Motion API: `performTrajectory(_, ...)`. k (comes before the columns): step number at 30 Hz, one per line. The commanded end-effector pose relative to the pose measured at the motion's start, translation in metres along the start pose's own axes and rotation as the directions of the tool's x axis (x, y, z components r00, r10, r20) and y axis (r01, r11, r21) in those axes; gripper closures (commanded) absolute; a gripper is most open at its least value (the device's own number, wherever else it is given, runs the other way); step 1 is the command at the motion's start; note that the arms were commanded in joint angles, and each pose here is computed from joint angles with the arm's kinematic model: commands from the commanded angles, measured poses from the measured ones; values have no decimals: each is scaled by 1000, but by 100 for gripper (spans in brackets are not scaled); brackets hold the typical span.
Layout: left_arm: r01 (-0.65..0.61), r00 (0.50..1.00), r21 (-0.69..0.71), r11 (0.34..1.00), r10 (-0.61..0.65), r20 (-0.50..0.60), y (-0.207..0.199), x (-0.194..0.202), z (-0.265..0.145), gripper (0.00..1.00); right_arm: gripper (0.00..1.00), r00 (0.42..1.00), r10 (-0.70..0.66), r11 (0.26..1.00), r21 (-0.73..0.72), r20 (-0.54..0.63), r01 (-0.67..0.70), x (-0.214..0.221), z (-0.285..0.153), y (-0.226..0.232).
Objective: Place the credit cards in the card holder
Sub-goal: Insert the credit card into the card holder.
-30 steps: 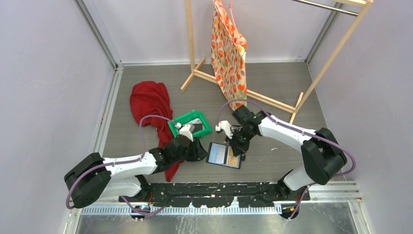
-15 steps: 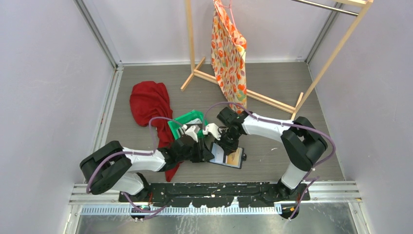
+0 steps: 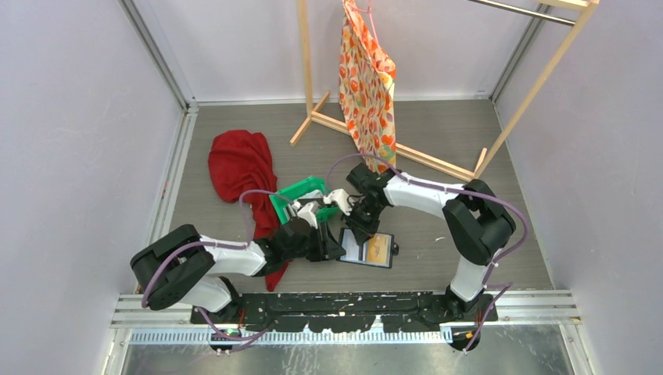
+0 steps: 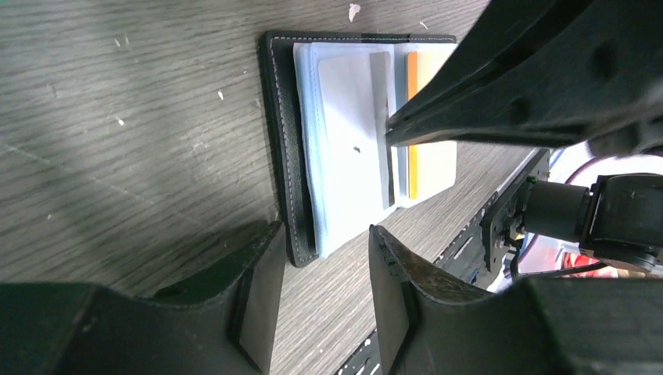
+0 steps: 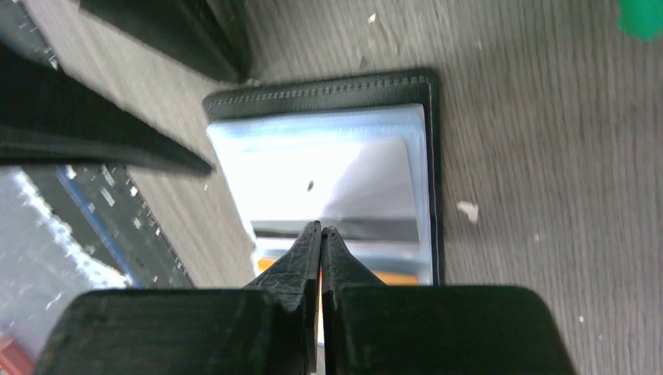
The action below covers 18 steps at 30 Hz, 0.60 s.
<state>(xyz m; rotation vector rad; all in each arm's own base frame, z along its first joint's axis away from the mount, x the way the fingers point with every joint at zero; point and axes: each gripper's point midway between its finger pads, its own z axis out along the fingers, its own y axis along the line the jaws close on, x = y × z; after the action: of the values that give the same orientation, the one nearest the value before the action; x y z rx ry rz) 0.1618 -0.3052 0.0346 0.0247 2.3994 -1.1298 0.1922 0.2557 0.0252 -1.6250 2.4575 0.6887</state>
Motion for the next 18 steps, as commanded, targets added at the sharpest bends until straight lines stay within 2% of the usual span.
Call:
performTrajectory(1,-4,998,11,1000,3,62,-6,-11,-12,55,94,992,-27,992,-118,127,42,-8,-49,15)
performTrajectory(7,-28,990,-18,999,30,138,-10,-30,-25,54,93,985,-160,983,-80,68,166,19,-34,17)
performTrajectory(13,0,992,-1,1000,0,123,-12,-27,-20,53,96,988,-145,989,-9,-62,144,15,-7,5)
performTrajectory(18,19,990,-9,1000,-17,138,-7,-26,-22,52,96,989,-116,992,32,-91,120,12,4,-1)
